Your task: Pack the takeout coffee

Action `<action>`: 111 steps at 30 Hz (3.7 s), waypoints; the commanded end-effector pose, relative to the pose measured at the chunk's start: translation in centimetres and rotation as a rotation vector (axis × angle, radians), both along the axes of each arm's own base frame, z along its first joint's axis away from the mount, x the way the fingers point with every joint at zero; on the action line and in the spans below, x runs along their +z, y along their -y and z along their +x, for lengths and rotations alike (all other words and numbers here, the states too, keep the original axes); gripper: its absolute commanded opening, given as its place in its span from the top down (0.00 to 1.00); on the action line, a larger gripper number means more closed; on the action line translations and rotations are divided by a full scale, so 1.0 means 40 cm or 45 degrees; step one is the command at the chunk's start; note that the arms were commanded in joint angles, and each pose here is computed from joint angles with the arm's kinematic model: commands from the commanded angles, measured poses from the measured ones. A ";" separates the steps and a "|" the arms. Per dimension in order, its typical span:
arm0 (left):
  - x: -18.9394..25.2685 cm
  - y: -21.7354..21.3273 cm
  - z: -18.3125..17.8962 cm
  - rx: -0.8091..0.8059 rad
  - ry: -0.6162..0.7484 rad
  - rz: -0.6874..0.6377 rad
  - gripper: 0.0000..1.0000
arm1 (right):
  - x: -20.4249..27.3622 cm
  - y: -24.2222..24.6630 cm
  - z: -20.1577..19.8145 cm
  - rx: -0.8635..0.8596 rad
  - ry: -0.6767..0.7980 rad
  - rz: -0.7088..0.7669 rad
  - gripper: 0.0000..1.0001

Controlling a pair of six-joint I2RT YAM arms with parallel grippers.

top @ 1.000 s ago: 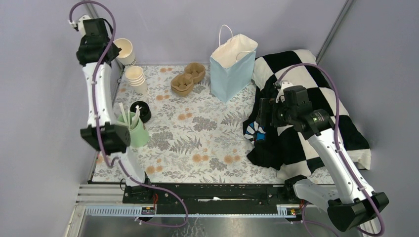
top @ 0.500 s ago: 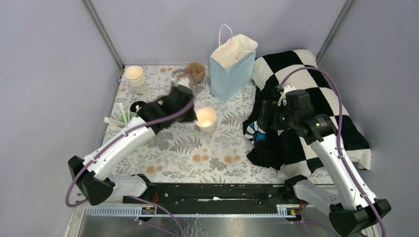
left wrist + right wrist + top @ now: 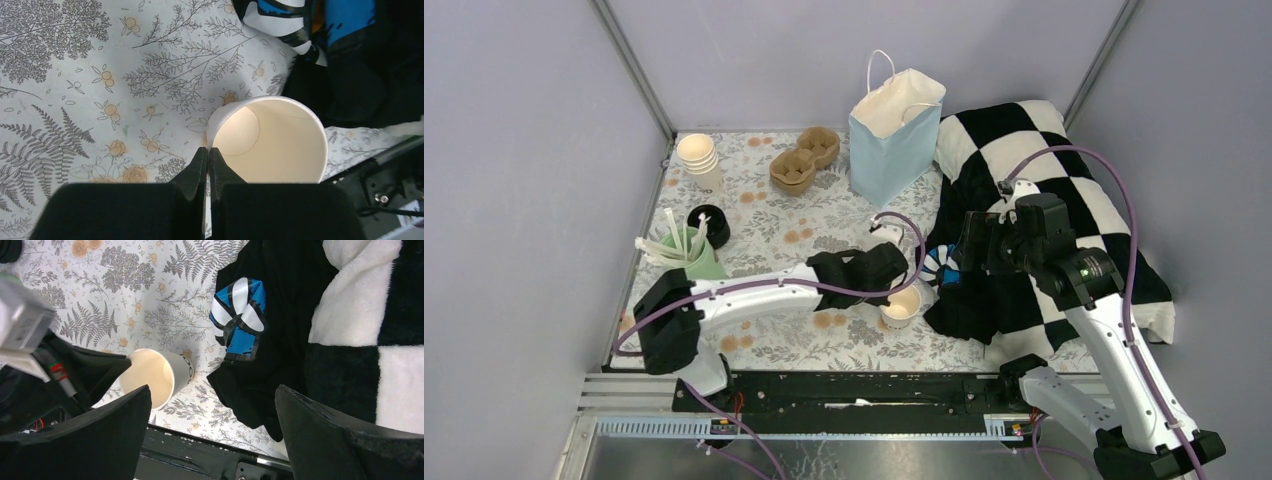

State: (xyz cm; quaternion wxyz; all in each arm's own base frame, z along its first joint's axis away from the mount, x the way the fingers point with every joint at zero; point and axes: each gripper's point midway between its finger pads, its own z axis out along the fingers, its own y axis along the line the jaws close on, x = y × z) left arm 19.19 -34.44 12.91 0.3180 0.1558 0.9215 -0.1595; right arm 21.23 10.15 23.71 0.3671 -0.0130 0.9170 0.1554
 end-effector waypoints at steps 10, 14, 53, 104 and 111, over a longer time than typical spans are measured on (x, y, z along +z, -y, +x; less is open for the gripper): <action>0.055 0.058 0.050 -0.027 0.114 -0.052 0.68 | 0.008 0.012 -0.021 -0.015 0.017 -0.006 0.00; 0.139 -0.045 0.097 0.074 0.185 -0.015 0.30 | 0.013 0.017 -0.016 -0.014 0.027 -0.025 0.00; -0.062 -1.004 0.614 1.388 -0.264 0.447 0.47 | -0.106 -0.044 0.051 0.169 -0.099 -0.216 0.00; -0.035 -1.003 0.614 1.370 -0.223 0.420 0.83 | -0.102 -0.047 0.057 0.164 -0.094 -0.211 0.00; 0.019 -1.001 0.610 1.366 -0.192 0.400 0.86 | -0.100 -0.048 0.055 0.164 -0.089 -0.200 0.00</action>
